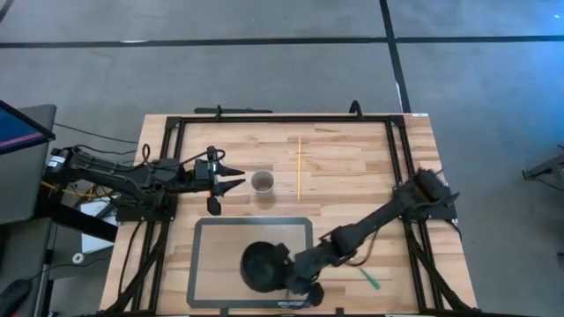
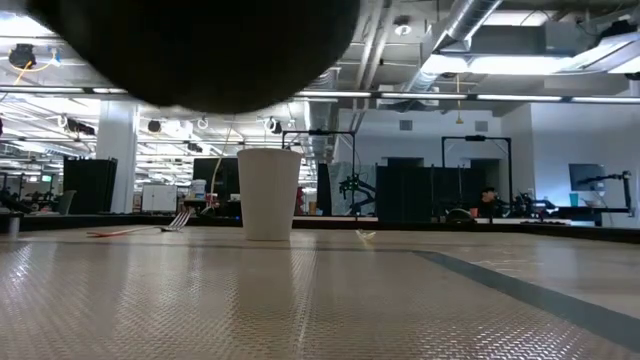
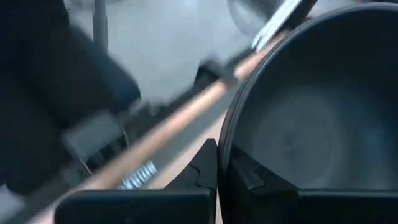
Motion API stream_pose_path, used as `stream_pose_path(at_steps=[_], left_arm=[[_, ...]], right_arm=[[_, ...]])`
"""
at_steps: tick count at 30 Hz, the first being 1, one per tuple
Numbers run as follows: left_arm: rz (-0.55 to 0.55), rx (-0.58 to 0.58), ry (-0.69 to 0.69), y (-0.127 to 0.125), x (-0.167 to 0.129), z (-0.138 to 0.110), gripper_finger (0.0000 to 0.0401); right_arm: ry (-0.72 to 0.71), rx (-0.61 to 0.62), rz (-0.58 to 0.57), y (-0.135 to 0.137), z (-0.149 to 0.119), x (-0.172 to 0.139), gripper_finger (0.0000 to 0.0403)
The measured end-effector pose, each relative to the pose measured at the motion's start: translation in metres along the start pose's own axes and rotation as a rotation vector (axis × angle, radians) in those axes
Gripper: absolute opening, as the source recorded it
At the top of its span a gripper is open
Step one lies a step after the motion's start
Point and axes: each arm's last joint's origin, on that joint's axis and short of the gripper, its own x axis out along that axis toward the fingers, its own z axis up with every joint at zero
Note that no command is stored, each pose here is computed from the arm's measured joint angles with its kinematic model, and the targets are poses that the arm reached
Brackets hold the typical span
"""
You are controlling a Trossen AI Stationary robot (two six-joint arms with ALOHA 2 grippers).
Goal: Pick & Place Utensil
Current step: Put the black bowl on the transparent mat, then put the green spoon into the black bowl
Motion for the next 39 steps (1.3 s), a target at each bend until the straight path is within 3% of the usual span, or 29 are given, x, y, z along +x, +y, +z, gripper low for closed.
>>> stream_pose_path(at_steps=[4, 8, 12, 25, 39], left_arm=[[0.011, 0.004, -0.008, 0.001, -0.002, 0.002, 0.0094], [0.014, 0.003, -0.015, 0.002, -0.003, 0.002, 0.0094], [0.014, 0.002, -0.015, 0.002, -0.003, 0.003, 0.0094], [0.013, 0.004, -0.009, 0.002, -0.004, 0.002, 0.0094], [0.013, 0.004, -0.009, 0.002, -0.003, 0.002, 0.0094]], right_arm=[[0.21, -0.052, 0.054, -0.001, -0.01, 0.031, 0.0001], [0.195, -0.085, 0.041, -0.019, 0.012, 0.03, 0.0], [0.271, -0.109, 0.078, -0.027, -0.002, 0.041, 0.0], [0.246, -0.058, 0.16, -0.035, -0.011, 0.049, 0.0024], [0.228, 0.032, 0.147, -0.031, 0.001, 0.047, 0.0094]])
